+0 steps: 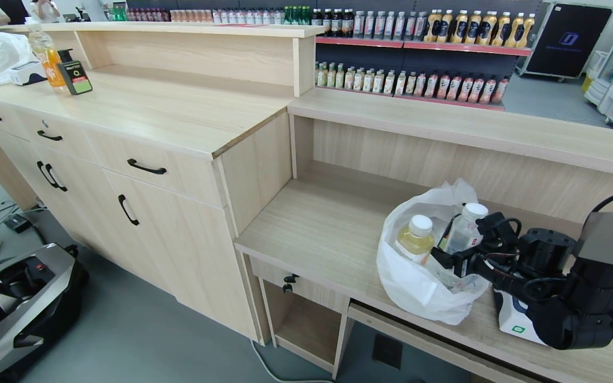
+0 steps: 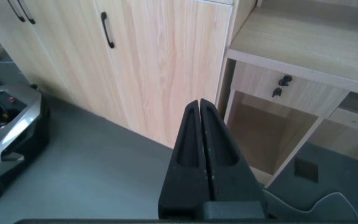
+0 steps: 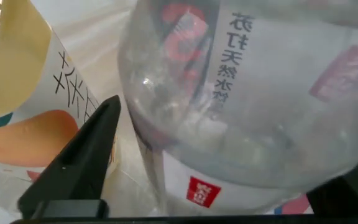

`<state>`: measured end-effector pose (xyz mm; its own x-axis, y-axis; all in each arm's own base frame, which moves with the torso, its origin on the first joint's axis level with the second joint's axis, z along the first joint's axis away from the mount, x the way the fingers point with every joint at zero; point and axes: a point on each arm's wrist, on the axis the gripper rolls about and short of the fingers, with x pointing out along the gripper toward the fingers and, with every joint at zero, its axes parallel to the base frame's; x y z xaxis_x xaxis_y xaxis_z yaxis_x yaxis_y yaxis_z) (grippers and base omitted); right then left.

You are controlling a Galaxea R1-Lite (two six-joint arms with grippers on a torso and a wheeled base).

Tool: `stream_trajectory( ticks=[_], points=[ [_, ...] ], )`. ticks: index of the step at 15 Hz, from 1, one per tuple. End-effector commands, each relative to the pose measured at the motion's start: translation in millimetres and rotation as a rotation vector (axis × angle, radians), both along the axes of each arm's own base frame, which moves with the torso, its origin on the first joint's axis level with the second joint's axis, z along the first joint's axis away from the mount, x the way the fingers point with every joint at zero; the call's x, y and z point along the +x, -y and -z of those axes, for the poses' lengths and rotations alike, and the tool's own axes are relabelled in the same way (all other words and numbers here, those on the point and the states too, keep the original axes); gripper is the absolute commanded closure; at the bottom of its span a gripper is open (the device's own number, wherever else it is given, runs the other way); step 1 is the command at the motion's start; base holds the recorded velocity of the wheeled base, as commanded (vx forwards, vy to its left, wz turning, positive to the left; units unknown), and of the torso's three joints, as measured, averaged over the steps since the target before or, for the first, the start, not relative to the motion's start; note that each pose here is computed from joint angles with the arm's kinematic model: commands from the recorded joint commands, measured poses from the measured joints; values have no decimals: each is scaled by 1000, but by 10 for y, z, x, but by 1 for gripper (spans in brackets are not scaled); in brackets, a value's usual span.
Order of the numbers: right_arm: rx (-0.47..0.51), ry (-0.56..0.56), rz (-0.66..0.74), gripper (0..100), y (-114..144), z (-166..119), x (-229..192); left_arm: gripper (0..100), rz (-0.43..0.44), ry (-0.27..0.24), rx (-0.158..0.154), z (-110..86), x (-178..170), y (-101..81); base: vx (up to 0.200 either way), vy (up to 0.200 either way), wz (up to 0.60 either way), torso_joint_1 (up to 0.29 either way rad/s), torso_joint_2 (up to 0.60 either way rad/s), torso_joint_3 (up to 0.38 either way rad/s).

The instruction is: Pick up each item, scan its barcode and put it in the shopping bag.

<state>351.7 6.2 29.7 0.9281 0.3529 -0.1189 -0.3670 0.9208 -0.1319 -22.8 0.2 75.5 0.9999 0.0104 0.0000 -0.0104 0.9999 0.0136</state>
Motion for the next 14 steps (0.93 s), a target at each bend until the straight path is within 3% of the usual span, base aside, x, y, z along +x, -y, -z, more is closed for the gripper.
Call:
stream_trajectory(
  ticks=[1,8,14],
  points=[
    [0,23,-3,0,-8,-71,-5,100,0,0,0,0,0,0,0,0,0,0,0,0],
    [2,86,-33,0,-114,-316,-73,100,0,0,0,0,0,0,0,0,0,0,0,0],
    [-53,307,-83,0,-156,-931,-153,100,0,0,0,0,0,0,0,0,0,0,0,0]
  ],
)
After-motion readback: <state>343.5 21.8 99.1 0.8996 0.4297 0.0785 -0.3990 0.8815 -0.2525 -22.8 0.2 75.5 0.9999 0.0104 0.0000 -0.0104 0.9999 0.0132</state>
